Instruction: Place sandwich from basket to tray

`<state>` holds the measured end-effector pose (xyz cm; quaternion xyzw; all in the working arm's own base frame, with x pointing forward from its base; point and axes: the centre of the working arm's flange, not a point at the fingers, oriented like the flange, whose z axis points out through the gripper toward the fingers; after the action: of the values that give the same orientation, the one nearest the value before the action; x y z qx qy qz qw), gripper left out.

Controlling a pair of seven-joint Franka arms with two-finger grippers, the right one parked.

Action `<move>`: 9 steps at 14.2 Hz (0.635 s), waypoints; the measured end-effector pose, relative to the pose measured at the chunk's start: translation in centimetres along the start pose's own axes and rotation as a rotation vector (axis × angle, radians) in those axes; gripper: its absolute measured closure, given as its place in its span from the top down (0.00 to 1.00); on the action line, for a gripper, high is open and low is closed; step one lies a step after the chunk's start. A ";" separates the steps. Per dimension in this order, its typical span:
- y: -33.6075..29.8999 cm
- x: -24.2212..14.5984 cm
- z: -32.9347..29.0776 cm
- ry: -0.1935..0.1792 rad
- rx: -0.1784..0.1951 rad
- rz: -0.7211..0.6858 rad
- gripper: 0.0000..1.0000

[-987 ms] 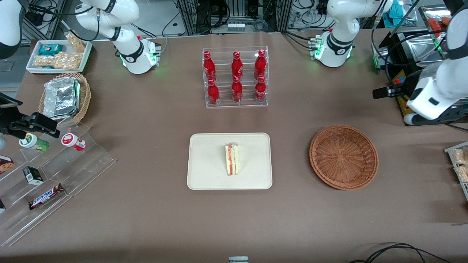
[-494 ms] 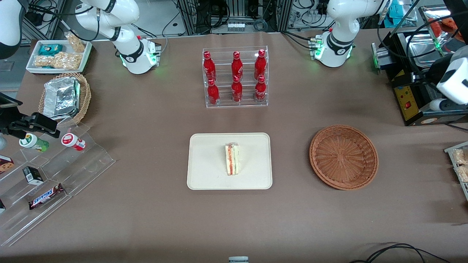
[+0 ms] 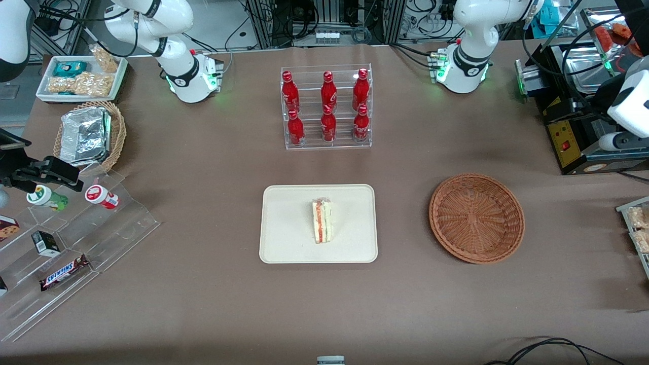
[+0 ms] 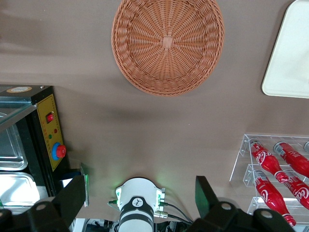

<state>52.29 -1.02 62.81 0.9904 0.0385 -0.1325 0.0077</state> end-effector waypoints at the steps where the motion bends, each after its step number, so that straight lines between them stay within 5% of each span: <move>1: 0.0 -0.2 -0.2 0.006 0.004 -0.001 1.00; 9: -0.5 0.9 -0.5 0.093 0.025 -0.014 1.00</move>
<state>53.27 -0.42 63.03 0.9952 0.0440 -0.0868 -0.0073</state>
